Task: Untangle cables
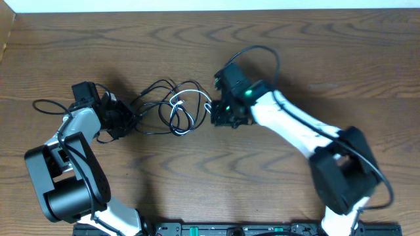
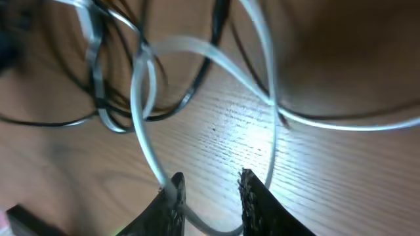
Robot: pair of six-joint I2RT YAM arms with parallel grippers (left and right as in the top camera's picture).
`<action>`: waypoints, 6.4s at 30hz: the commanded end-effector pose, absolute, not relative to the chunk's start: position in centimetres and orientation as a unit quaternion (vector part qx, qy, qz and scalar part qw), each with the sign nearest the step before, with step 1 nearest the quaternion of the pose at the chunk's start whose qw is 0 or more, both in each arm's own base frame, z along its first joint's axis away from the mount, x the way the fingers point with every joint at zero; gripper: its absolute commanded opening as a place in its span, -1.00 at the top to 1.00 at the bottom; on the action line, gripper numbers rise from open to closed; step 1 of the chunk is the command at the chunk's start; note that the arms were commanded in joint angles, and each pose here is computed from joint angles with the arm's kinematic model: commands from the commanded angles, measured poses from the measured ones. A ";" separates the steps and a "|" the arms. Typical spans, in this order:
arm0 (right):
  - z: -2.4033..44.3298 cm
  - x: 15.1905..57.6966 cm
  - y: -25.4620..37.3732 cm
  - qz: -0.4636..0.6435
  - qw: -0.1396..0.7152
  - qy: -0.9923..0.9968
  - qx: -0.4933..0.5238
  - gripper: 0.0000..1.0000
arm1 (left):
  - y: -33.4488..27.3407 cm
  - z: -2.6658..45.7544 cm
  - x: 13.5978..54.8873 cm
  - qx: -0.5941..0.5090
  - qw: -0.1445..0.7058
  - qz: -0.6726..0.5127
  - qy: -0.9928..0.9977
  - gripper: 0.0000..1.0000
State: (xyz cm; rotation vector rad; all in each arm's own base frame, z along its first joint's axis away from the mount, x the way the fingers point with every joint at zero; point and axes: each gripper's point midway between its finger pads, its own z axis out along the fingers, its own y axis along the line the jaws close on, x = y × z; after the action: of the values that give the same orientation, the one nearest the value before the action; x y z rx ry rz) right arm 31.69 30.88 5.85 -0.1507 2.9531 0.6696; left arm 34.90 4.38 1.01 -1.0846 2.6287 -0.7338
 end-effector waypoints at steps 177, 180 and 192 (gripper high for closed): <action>12.0 27.5 37.8 0.509 0.140 0.751 -0.397 0.11 | -8.0 4.3 35.1 -0.070 0.123 -0.352 0.925 0.85; 10.8 28.5 36.5 0.432 0.139 0.791 -0.412 0.13 | -7.4 5.1 35.5 -0.062 0.140 -0.329 0.932 0.85; 14.8 29.6 38.2 0.341 0.198 0.765 -0.509 0.09 | -4.5 10.4 35.7 -0.058 0.229 -0.235 0.943 0.85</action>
State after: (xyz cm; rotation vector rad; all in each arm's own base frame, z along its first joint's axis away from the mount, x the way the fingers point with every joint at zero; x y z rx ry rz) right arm 30.54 37.24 14.40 -1.3095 2.2370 1.0033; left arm 35.27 -5.09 9.43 -0.1838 2.6205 -0.7034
